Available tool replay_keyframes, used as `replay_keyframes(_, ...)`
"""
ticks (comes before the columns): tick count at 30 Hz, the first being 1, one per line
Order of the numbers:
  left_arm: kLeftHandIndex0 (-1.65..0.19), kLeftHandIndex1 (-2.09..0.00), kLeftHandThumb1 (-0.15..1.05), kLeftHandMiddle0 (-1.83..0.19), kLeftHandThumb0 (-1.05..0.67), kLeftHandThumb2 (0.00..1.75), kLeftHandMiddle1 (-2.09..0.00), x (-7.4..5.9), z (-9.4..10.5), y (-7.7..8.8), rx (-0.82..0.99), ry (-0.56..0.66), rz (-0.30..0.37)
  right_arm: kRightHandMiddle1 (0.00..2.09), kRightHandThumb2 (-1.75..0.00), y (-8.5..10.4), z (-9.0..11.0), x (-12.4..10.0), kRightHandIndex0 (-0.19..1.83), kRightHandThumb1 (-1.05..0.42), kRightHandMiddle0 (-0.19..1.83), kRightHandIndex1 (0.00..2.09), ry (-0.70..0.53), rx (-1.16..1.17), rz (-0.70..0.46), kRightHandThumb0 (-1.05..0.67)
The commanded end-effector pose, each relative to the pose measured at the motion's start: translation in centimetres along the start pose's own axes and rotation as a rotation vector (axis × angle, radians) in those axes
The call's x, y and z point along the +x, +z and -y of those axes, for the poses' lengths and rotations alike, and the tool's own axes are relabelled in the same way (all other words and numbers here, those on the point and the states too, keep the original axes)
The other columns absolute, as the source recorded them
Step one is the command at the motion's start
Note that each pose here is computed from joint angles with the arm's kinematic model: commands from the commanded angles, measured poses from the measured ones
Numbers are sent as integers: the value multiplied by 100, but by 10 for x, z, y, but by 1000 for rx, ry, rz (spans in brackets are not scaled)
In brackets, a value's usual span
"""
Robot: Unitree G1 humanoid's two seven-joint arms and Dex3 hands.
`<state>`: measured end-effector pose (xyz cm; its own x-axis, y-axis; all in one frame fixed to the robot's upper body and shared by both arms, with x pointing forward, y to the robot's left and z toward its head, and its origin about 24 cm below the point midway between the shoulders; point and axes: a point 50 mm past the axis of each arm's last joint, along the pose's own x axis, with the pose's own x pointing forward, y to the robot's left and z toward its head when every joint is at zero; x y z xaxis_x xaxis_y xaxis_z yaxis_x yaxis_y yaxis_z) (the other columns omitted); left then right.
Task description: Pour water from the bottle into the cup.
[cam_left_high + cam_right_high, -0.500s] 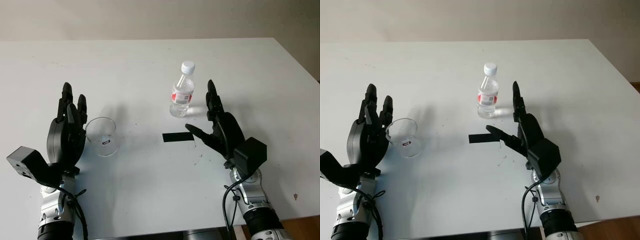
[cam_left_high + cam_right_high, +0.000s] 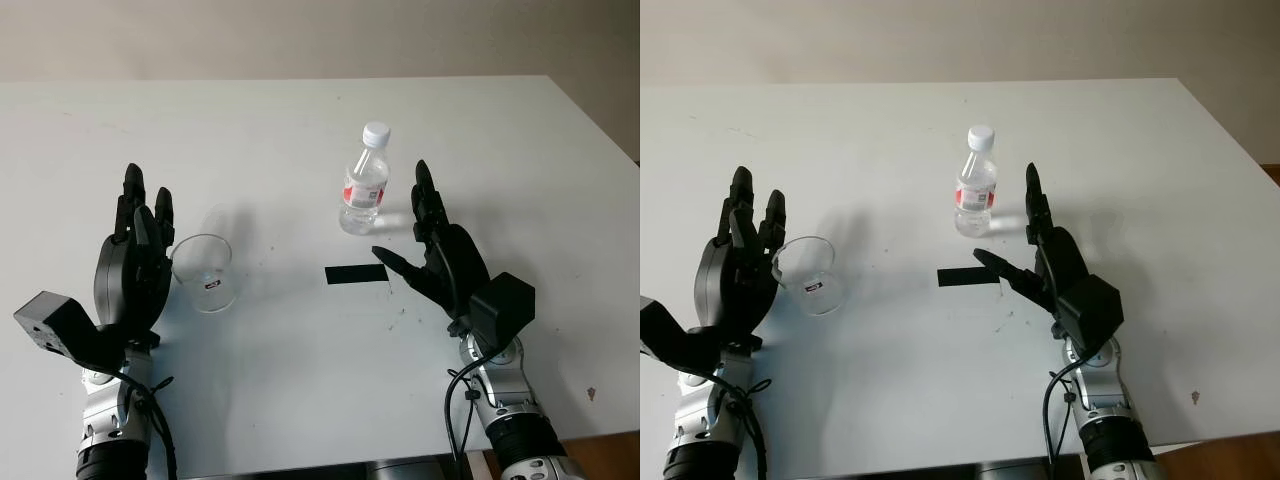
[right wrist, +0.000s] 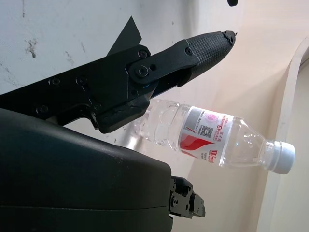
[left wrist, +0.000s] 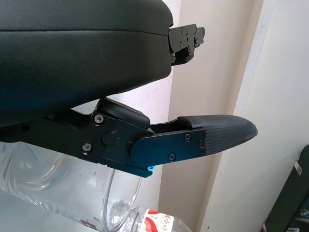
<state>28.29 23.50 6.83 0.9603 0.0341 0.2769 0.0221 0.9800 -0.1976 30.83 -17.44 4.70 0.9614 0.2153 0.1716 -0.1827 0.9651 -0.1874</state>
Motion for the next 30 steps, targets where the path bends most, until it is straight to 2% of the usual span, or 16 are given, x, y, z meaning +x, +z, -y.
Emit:
replay_keyframes(1, 16, 0, 105, 7, -85, 55, 0, 4, 1, 2, -3, -5, 8, 0, -4, 8, 6, 11, -19, -95, -19, 0, -19, -13, 21, -90)
replay_keyframes(7, 17, 0, 105, 8, -85, 55, 0, 4, 0, 0, -10, -2, 9, 0, -5, 40, 18, 60, -19, -96, -19, 0, -38, -57, 67, -94)
replay_keyframes(13, 18, 0, 105, 8, -85, 56, 0, 5, 1, 1, -5, -3, 12, 0, -5, 64, 14, 97, -19, -93, -19, 0, -11, -25, 49, -95)
replay_keyframes(19, 17, 0, 105, 8, -85, 55, 0, 4, 3, 1, -8, -1, 18, 0, -5, 70, 1, 111, -19, -93, -19, 0, 35, -15, 16, -95)
replay_keyframes(30, 18, 0, 105, 9, -84, 57, 0, 2, 2, -2, -5, 14, 13, 0, -5, 67, -11, 113, -19, -94, -19, 0, 92, -88, -15, -98)
